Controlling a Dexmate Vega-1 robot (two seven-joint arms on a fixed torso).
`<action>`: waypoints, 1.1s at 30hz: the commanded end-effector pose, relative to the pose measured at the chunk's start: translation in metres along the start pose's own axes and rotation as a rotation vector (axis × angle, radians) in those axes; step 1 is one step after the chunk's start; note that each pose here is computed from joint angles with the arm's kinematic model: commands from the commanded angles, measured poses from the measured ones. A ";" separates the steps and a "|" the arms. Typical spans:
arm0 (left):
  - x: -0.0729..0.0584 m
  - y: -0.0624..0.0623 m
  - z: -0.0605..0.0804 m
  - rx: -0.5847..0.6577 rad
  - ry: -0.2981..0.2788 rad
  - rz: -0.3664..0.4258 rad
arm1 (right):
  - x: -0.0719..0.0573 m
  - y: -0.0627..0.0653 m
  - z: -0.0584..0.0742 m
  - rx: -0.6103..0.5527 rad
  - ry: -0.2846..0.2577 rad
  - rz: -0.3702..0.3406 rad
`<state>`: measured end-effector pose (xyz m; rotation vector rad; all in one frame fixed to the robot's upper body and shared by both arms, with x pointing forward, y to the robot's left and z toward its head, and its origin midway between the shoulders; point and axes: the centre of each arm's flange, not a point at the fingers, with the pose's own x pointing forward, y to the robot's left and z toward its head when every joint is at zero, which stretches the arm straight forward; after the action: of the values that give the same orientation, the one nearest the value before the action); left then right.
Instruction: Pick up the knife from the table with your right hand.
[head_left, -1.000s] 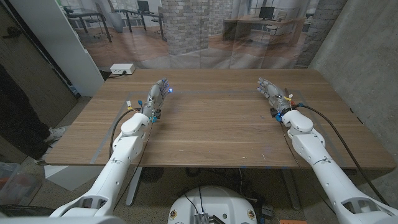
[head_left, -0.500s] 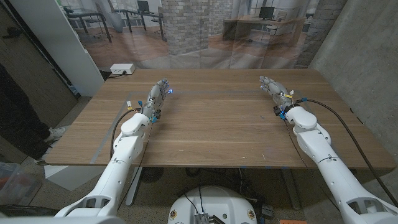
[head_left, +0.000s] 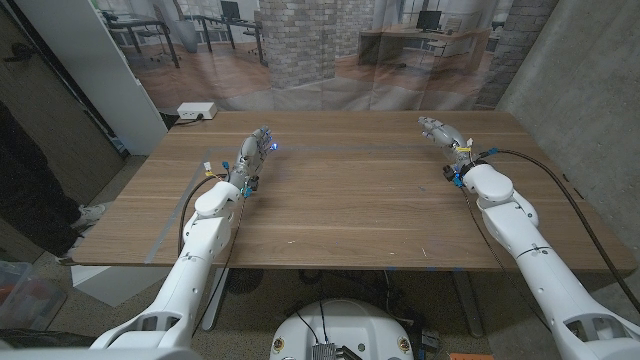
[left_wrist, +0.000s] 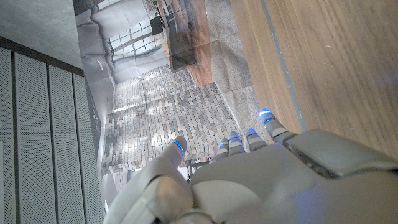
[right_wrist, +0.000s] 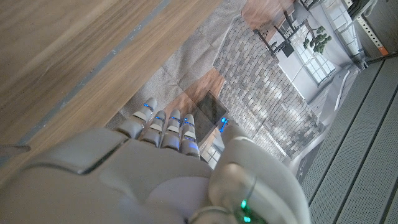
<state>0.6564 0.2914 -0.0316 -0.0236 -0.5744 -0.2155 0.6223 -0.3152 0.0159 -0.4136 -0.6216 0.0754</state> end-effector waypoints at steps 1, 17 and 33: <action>0.003 0.002 -0.001 -0.004 0.002 0.004 | 0.001 -0.010 0.011 -0.141 -0.003 -0.011; 0.003 0.000 0.000 -0.001 0.004 -0.001 | -0.003 -0.032 0.020 -0.272 0.006 -0.021; 0.002 -0.004 -0.001 0.001 0.007 -0.007 | -0.010 -0.046 0.025 -0.398 0.026 -0.026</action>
<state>0.6590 0.2895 -0.0300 -0.0229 -0.5698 -0.2185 0.6037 -0.3420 0.0419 -0.7066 -0.6243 -0.0467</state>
